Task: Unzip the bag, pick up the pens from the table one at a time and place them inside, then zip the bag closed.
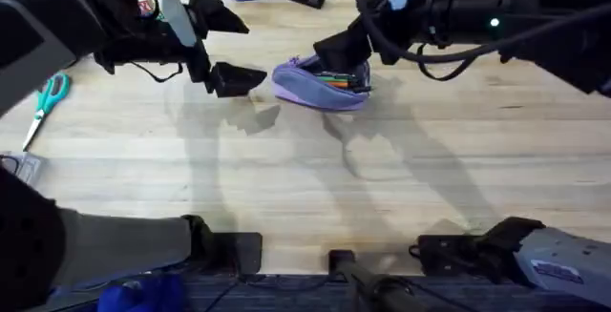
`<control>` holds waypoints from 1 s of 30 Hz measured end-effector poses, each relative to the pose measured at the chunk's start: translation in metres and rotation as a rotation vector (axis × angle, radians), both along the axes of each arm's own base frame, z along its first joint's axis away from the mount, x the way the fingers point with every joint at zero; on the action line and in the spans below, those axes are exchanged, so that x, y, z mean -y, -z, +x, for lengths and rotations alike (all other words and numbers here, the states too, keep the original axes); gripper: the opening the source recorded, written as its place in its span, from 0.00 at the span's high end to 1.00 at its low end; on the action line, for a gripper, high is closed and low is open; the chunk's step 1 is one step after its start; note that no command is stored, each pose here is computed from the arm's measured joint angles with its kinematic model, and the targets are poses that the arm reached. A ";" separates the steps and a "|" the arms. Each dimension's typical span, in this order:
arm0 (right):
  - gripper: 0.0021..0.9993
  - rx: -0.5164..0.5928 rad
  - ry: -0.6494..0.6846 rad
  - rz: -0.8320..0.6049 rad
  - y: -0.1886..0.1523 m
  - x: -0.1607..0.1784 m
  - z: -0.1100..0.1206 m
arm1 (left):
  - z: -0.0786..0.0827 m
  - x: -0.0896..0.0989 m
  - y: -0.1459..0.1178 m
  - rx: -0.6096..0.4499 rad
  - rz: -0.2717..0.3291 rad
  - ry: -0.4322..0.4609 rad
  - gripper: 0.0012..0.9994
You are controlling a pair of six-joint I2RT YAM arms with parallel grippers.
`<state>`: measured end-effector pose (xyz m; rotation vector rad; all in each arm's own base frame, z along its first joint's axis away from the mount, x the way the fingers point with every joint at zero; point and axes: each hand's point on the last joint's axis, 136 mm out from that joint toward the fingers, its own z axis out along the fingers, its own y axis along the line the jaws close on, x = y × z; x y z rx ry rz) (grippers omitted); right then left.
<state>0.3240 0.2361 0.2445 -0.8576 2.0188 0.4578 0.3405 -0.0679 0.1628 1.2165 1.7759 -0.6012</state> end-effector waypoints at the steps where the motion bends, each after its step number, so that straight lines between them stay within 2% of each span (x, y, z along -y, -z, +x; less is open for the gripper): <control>1: 0.00 -0.005 0.005 0.005 0.000 0.000 0.000 | 0.000 0.000 0.000 0.001 0.001 0.001 0.01; 6: 0.00 -0.019 0.016 0.018 0.000 0.000 0.000 | -0.003 -0.002 0.001 -0.017 -0.005 -0.006 0.01; 14: 0.00 -0.027 0.023 0.025 0.000 0.000 0.000 | -0.020 -0.026 0.002 -0.099 -0.040 -0.075 0.01; 22: 0.00 -0.030 0.027 0.029 0.000 0.000 0.000 | -0.038 -0.040 -0.031 -0.001 -0.031 -0.109 0.01; 30: 0.00 -0.133 0.121 0.128 0.000 0.000 0.000 | -0.043 -0.044 -0.036 0.047 -0.010 -0.098 0.01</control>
